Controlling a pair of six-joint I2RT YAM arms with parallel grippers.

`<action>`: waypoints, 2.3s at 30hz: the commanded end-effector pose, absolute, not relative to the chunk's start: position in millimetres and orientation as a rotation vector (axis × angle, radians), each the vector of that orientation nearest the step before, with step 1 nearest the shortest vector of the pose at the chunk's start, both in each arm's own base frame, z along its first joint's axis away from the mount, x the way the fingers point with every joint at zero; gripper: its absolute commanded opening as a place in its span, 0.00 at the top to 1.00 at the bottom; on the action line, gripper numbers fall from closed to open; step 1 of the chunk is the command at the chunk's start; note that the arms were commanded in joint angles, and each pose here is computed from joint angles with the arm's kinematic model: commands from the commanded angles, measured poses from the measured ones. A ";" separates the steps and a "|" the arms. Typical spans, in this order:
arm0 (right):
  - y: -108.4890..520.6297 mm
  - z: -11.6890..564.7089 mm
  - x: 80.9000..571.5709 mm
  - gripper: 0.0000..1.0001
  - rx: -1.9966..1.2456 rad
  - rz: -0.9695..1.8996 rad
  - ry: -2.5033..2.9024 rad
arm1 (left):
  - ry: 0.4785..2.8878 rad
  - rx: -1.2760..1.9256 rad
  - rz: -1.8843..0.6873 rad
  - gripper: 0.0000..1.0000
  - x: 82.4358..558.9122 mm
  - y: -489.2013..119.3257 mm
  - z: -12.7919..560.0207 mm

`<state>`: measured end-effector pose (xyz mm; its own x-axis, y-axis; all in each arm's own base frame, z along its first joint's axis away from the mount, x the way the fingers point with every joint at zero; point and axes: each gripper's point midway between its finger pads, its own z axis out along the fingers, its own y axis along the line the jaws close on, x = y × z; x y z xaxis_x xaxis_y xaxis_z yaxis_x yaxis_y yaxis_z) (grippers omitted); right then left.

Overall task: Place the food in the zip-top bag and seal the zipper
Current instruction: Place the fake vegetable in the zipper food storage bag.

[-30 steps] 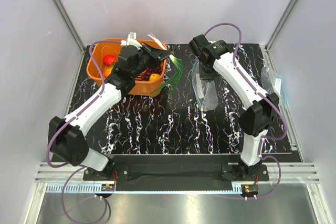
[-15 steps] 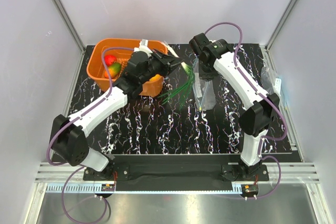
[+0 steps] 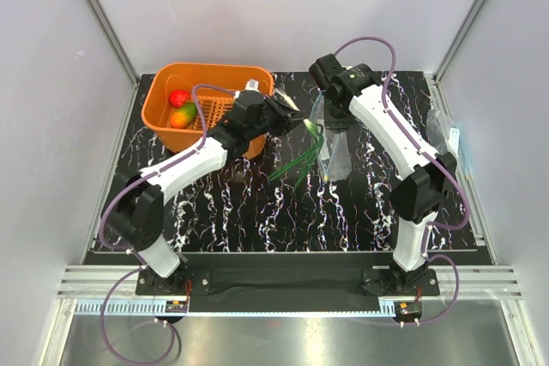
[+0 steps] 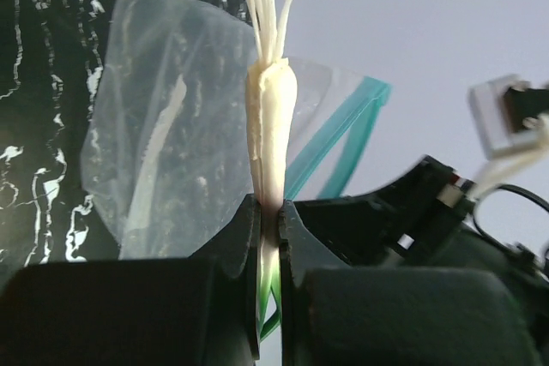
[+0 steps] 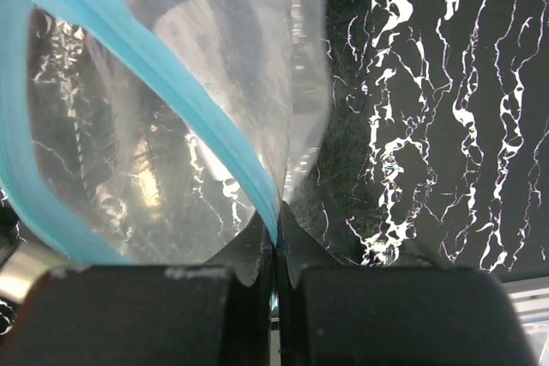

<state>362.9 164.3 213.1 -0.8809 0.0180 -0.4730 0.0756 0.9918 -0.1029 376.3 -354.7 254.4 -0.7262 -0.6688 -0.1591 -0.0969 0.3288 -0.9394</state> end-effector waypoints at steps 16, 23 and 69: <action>171.2 242.0 342.0 1.00 0.116 0.004 2.639 | 1.939 -0.480 -1.041 1.00 411.3 -370.7 289.0; 181.2 245.7 334.8 1.00 0.124 0.094 2.661 | 1.935 -0.473 -0.923 1.00 417.7 -362.8 277.6; 229.2 266.0 323.9 1.00 0.168 0.932 2.549 | 1.835 -0.100 -1.004 1.00 357.3 -396.7 303.3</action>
<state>333.2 219.2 248.8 -0.9061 0.2642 -0.3303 0.0225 0.8099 0.5861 352.4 -387.5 253.2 -0.5661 -0.4010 -0.7203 0.2876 0.7228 -0.6284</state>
